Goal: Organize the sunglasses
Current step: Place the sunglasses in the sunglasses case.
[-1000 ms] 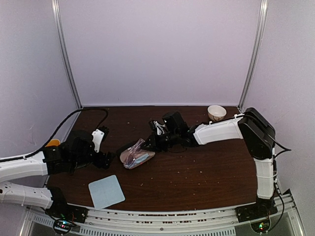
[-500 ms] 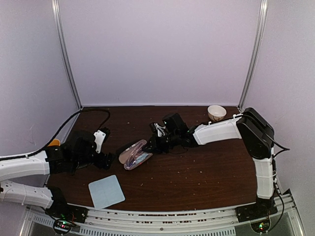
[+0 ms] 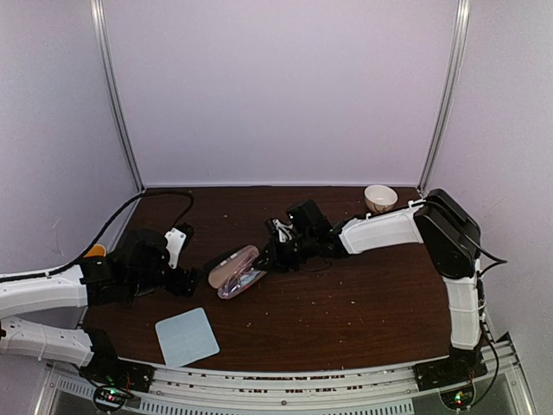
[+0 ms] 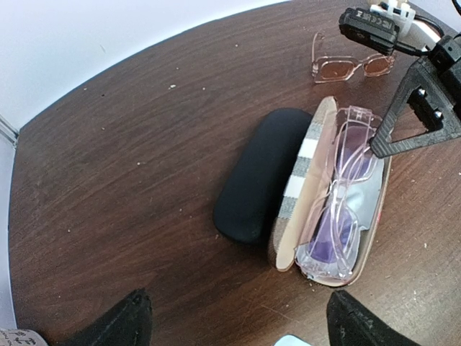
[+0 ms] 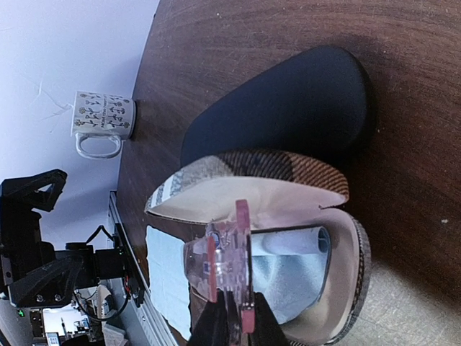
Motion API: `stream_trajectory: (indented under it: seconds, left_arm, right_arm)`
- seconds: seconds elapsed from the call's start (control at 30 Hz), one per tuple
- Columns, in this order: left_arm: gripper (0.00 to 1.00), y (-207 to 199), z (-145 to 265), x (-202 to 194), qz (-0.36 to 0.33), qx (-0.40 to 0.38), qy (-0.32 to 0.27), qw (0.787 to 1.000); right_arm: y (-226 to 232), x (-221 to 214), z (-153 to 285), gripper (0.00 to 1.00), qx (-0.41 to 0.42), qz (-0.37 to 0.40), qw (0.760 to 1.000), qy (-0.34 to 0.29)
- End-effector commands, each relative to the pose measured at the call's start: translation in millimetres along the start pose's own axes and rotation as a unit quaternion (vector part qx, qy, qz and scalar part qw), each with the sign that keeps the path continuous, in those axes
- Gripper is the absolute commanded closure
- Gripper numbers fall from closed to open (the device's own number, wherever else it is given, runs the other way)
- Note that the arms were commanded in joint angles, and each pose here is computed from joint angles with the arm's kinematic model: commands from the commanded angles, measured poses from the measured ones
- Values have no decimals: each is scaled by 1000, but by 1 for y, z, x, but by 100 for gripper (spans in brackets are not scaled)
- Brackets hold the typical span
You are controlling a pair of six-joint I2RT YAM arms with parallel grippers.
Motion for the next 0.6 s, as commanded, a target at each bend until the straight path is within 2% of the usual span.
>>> stream_trajectory:
  seconds: [0.0, 0.57]
  left_arm:
    - [13, 0, -1, 9, 2, -3, -19, 1000]
    - [14, -5, -8, 9, 2, -11, -14, 1000]
  right_arm:
    - [-53, -15, -2, 87, -91, -27, 995, 19]
    - [-59, -13, 16, 72, -119, -12, 993, 15]
Point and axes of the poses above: each gripper's point midway between its finger pads, its own z axis back along the fingers, its own y axis along the line the jaws close on, x = y × z, the point moved 2 cm from there along z, back along the fingers, and after that the axes turned 10 degrees about -z, right-handed, at the moved point
